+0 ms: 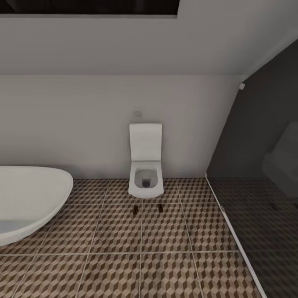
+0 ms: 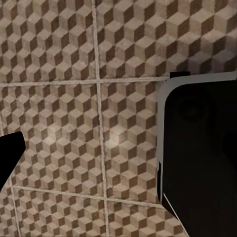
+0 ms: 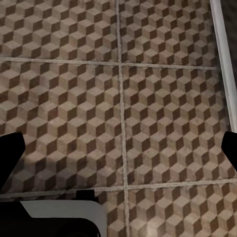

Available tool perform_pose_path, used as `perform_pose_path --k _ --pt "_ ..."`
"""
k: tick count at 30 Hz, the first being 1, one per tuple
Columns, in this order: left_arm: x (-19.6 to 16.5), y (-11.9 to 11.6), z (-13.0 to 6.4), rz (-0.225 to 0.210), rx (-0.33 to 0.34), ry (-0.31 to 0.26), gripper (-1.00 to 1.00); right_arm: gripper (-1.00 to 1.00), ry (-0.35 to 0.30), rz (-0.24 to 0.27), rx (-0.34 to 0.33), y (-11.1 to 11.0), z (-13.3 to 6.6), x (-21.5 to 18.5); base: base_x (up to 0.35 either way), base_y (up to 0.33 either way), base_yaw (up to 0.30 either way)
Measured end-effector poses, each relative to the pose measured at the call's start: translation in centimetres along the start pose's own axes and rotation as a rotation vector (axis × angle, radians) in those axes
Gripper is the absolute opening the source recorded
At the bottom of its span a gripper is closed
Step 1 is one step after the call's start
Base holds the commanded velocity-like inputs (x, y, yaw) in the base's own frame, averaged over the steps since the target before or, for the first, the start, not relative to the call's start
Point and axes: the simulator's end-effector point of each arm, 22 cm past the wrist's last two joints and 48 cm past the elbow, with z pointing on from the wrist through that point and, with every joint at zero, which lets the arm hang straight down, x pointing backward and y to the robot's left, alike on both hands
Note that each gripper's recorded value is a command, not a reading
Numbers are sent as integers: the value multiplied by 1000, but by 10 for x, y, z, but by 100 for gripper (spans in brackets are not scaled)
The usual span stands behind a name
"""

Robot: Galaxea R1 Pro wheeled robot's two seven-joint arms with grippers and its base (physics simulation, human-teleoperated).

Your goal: Take the four mousetraps from the cabinet in the bathroom and place them on the bathroom floor. Make sure all four end up on the same floor surface, and ensure that at least two of them are either under or directly next to the same bathroom sink.

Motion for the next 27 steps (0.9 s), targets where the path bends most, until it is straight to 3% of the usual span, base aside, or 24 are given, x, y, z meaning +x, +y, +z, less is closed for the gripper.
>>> perform_pose_path --k 27 --pt "-17 3 0 -11 -5 -42 100 100 -43 6 3 -1 2 -18 0 0 0"
